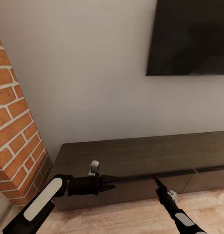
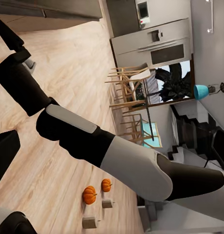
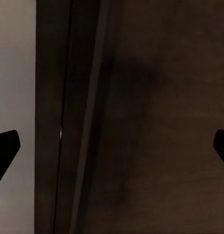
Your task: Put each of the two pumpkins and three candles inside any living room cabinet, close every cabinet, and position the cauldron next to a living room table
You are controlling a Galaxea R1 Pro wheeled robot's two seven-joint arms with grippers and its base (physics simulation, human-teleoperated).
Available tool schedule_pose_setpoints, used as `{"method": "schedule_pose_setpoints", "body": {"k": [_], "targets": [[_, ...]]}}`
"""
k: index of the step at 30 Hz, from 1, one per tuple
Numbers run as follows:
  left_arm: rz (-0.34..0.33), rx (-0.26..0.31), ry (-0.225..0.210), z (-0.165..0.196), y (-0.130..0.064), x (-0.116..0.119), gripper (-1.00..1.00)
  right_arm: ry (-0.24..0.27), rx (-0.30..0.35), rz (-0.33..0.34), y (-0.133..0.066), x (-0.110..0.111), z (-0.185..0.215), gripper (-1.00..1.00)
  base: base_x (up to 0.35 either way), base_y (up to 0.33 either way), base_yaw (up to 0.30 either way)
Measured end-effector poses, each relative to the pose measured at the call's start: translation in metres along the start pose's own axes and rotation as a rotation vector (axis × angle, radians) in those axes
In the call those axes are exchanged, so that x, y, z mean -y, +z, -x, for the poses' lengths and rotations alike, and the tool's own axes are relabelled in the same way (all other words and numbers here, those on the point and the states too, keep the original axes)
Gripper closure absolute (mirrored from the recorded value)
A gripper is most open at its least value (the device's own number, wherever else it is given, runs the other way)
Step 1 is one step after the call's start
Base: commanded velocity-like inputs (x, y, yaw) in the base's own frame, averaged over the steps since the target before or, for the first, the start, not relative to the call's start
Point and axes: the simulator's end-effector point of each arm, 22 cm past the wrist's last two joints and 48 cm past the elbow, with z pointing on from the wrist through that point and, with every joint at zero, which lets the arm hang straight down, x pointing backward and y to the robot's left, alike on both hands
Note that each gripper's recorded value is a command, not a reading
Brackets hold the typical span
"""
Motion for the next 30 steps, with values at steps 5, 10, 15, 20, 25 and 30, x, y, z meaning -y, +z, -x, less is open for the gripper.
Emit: {"method": "schedule_pose_setpoints", "body": {"k": [5,10,15,20,25,30], "targets": [[0.002,0.001,0.000,0.000,0.000,0.000,-1.00,-0.001,0.000,0.000,0.000,0.000,0.000,-1.00,0.130,0.000,0.000],[0.003,0.001,0.000,0.000,-0.001,-0.001,-1.00,-0.001,-0.001,0.000,0.000,0.000,0.000,-1.00,0.069,0.000,0.000],[0.002,0.000,0.000,0.000,0.000,-0.001,-1.00,0.000,0.000,0.001,0.000,0.000,0.000,-1.00,0.086,0.000,0.000],[0.002,-0.001,0.000,0.000,0.000,-0.001,-1.00,0.001,0.001,0.007,0.000,-0.001,0.001,-1.00,0.011,0.000,0.000],[0.002,0.000,0.000,0.000,0.000,-0.001,-1.00,0.002,0.000,0.014,0.000,-0.003,0.001,-1.00,0.001,0.000,0.000],[0.002,0.000,0.000,0.000,0.000,-0.001,-1.00,0.041,-0.046,0.027,-0.001,-0.006,-0.009,-1.00,0.000,0.000,0.000]]}}
